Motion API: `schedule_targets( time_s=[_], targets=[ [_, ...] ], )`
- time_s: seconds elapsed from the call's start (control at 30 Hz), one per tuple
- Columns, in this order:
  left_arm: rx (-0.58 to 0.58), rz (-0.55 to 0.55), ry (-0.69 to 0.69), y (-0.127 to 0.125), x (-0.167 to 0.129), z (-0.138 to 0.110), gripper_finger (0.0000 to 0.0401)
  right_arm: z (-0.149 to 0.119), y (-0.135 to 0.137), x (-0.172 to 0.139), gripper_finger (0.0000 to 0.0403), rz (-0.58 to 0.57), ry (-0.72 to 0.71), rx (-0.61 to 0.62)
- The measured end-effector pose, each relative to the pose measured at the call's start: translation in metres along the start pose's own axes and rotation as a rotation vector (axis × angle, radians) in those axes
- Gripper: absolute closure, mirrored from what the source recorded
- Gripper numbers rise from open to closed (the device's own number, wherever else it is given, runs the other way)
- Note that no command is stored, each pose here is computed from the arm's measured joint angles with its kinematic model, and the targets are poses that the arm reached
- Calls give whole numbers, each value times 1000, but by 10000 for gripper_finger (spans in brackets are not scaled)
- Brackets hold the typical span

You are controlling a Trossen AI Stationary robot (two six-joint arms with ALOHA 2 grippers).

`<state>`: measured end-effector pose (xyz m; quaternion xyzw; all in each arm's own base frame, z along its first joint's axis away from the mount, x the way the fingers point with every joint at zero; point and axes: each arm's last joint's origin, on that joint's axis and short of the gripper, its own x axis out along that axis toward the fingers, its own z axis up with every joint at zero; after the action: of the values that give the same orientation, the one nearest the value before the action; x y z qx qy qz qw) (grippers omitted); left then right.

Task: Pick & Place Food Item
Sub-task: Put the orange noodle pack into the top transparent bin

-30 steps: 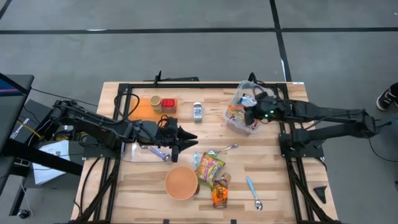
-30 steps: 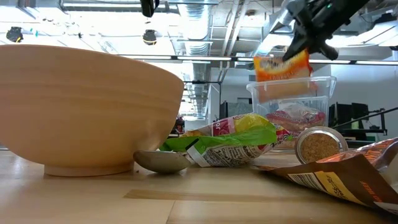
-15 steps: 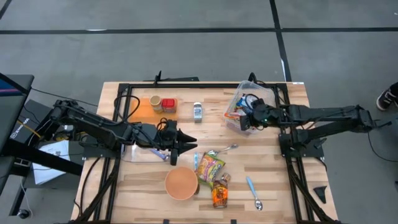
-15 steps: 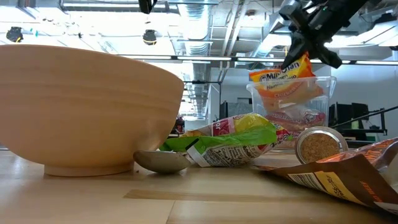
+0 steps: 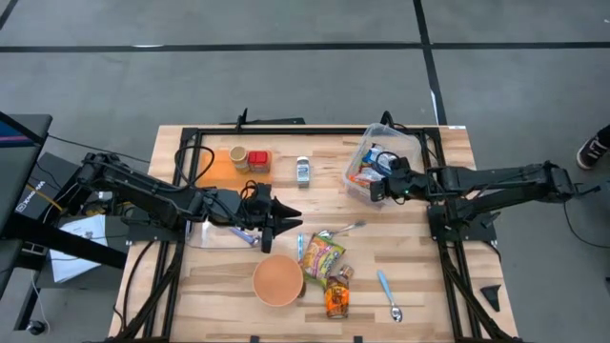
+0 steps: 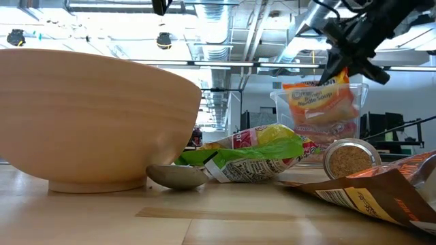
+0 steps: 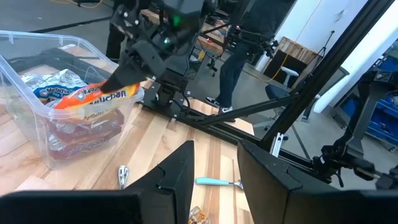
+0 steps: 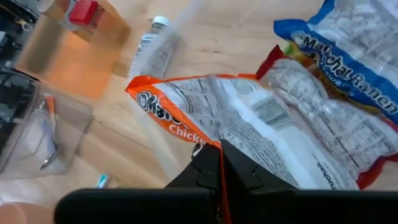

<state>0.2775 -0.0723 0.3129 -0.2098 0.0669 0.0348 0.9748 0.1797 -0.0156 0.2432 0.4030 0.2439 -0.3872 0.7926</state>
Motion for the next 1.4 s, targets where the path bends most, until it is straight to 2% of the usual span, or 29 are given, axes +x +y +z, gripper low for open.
schedule_targets(
  time_s=[0.3,0.5,0.77,1.1,1.27,1.4],
  targets=[
    [-6,0,0,0,0,0,286,8,-10,7,403,-42,-33,-67],
    [-13,10,-6,0,0,0,286,19,-20,3,403,-103,-110,-100],
    [-17,11,-6,0,0,0,286,32,-32,4,403,-201,-142,-224],
    [-43,17,-11,0,0,0,286,46,-43,20,403,-314,-112,-394],
    [-63,23,-14,1,0,1,286,49,-43,34,403,-334,-65,-477],
    [-71,22,-14,1,0,1,286,49,-43,45,403,-299,0,-523]
  ],
)
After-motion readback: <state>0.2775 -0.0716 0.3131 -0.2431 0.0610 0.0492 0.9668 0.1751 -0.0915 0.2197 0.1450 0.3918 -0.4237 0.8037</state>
